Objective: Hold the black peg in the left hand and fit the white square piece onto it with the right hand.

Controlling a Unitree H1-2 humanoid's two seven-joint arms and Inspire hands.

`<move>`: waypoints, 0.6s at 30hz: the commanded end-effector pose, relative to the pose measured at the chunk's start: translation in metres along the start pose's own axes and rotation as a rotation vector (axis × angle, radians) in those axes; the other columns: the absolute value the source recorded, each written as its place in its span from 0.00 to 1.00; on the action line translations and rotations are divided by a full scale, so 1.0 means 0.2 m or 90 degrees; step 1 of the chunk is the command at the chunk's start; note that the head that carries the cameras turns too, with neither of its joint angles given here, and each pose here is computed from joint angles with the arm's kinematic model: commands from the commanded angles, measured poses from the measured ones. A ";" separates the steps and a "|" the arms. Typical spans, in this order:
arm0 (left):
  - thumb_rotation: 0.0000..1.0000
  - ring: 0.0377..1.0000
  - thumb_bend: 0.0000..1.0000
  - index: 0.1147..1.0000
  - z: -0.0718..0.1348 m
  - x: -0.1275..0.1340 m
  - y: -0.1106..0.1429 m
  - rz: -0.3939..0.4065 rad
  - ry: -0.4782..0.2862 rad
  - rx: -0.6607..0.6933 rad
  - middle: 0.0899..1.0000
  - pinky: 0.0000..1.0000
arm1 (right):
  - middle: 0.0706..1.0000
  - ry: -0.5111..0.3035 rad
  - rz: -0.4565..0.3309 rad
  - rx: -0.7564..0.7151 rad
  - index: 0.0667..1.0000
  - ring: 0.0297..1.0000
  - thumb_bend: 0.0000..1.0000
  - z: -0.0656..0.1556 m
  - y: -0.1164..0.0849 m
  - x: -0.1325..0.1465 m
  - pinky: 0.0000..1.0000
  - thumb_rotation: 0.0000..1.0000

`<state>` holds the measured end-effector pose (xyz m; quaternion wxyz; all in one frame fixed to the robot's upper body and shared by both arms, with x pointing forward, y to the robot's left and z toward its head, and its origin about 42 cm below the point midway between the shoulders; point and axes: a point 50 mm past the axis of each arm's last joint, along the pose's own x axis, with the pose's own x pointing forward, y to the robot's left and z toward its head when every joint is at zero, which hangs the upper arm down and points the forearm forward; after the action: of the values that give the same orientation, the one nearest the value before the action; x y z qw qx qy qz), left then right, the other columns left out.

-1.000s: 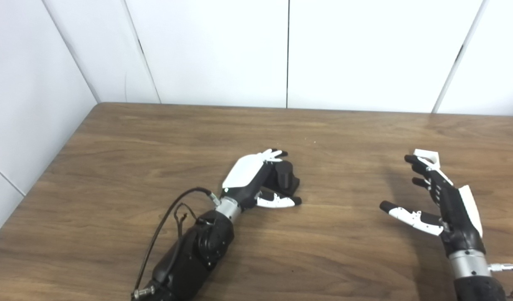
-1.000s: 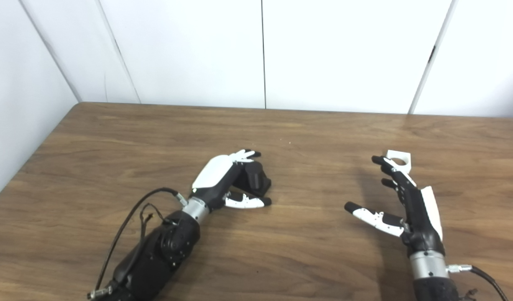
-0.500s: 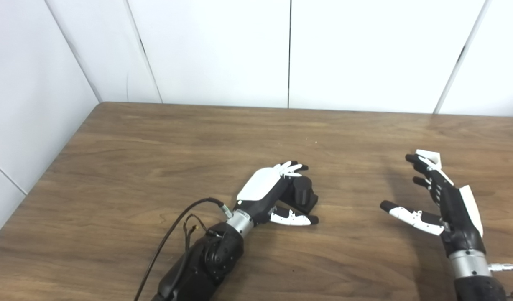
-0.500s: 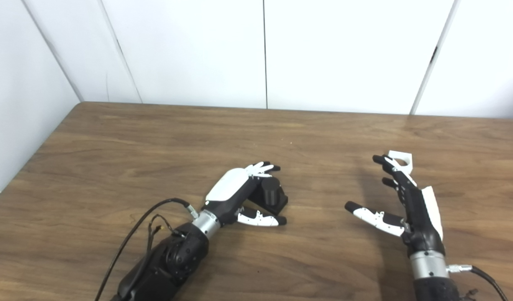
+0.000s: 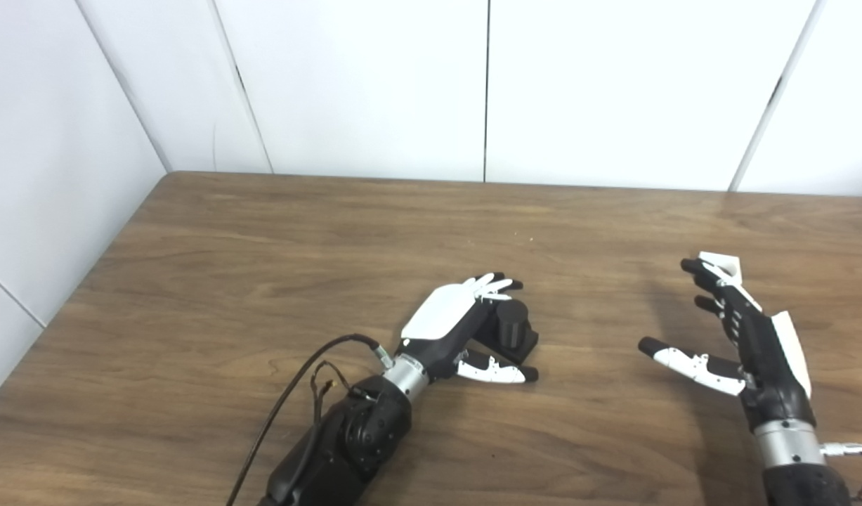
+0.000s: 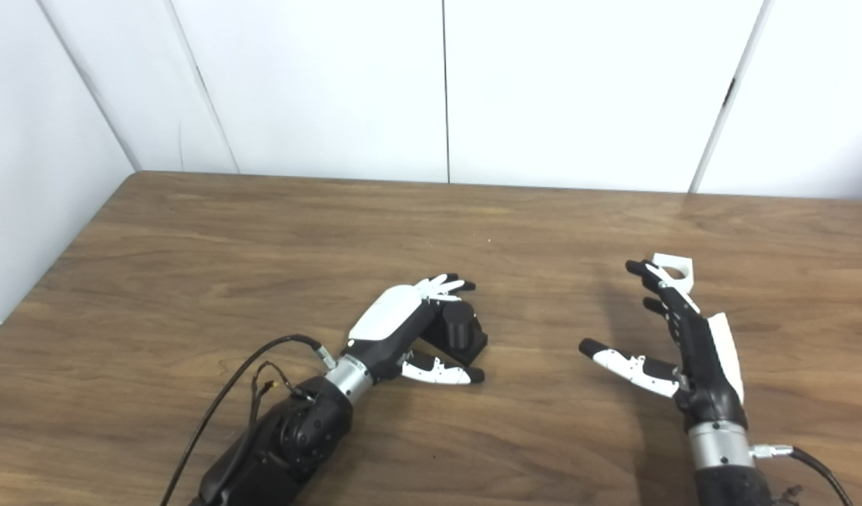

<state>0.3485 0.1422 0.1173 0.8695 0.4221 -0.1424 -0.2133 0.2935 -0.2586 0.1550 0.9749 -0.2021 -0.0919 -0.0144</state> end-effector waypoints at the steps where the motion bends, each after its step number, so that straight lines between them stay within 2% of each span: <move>1: 0.40 0.98 0.78 0.54 0.01 0.01 0.03 -0.017 -0.020 0.024 0.92 0.98 | 0.90 -0.058 -0.012 0.004 0.81 0.90 0.73 0.09 -0.02 0.05 0.84 0.19; 8: 0.35 0.98 0.77 0.56 -0.01 0.01 0.08 -0.029 -0.022 0.042 0.93 0.96 | 0.90 -0.058 -0.013 0.009 0.81 0.90 0.74 0.09 -0.01 0.05 0.83 0.19; 14: 0.21 0.98 0.67 0.59 -0.02 0.02 0.10 -0.038 -0.023 0.044 0.93 0.96 | 0.91 -0.061 -0.012 0.004 0.82 0.90 0.73 0.08 -0.01 0.05 0.84 0.19; 18: 0.18 0.98 0.64 0.59 -0.02 0.02 0.10 -0.040 -0.024 0.040 0.93 0.96 | 0.90 -0.061 -0.016 0.003 0.81 0.90 0.74 0.08 -0.01 0.05 0.84 0.19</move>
<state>0.3515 0.1474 0.1251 0.8556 0.4283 -0.1540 -0.2466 0.2935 -0.2578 0.1549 0.9749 -0.2018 -0.0927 -0.0133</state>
